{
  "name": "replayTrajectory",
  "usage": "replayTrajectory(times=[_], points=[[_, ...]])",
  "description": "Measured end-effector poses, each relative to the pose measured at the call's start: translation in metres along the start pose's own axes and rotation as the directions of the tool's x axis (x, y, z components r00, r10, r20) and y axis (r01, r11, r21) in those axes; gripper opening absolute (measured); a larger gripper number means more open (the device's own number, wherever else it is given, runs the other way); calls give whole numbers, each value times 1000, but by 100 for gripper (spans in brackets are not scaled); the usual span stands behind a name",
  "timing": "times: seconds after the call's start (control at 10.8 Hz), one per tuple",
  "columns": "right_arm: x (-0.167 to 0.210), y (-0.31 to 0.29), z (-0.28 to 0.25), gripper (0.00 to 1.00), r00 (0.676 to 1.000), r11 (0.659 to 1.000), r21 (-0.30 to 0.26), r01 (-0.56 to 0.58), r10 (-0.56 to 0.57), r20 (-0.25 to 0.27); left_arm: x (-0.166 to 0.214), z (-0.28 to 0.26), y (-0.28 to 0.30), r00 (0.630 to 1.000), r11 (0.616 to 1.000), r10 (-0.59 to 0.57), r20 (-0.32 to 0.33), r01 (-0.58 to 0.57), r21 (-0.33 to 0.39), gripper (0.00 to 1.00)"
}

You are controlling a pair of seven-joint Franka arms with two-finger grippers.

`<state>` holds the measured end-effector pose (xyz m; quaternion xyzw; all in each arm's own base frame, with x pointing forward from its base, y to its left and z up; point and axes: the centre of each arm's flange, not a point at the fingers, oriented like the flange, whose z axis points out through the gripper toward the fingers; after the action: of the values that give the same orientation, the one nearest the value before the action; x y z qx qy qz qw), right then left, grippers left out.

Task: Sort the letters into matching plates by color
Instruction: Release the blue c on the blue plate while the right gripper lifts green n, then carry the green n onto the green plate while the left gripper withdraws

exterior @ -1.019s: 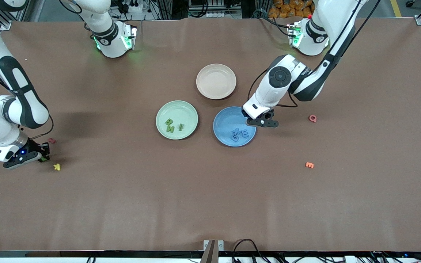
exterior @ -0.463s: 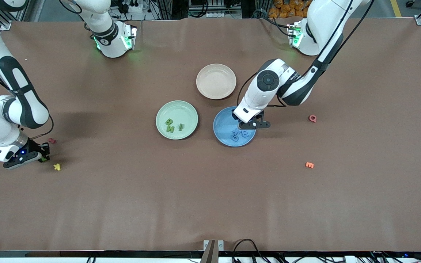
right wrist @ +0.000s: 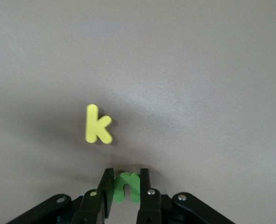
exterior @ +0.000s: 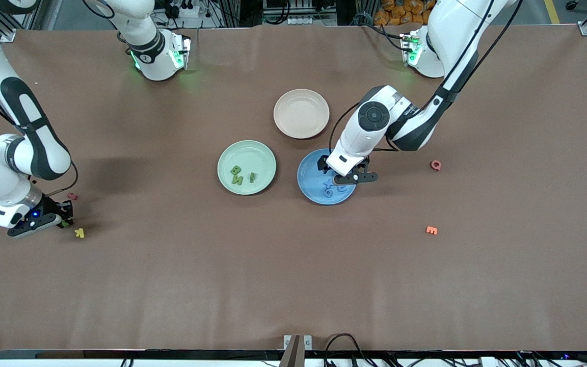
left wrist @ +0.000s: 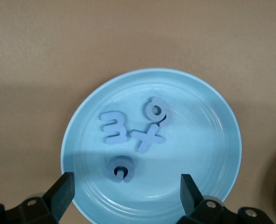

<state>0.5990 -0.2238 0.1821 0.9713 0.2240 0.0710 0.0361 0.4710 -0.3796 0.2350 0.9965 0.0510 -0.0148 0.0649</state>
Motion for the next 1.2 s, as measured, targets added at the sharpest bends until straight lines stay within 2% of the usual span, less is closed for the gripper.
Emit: replayTrajectory(times=[0.28,0.56,0.65,0.74,0.93,1.2], points=[[25,-23,-18,26,996,996,31,-85,84,27,22,-18,-16,1000,1000,-2,-12,2,13,100],[53,-53,-38,26,987,987,50,-152,149,55,52,-58,-52,995,994,96,-26,-94,53,100],[64,-68,-45,26,982,983,53,-178,174,68,57,-70,-65,992,990,122,-13,-121,78,100],[78,-87,-52,26,974,974,68,-217,211,86,61,-84,-78,988,983,155,2,-154,103,100],[105,-134,-70,26,953,949,121,-291,275,130,75,-120,-105,977,969,215,-10,-212,130,100],[144,-207,-97,26,913,903,158,-400,377,157,81,-170,-139,983,968,180,-27,-172,183,100]])
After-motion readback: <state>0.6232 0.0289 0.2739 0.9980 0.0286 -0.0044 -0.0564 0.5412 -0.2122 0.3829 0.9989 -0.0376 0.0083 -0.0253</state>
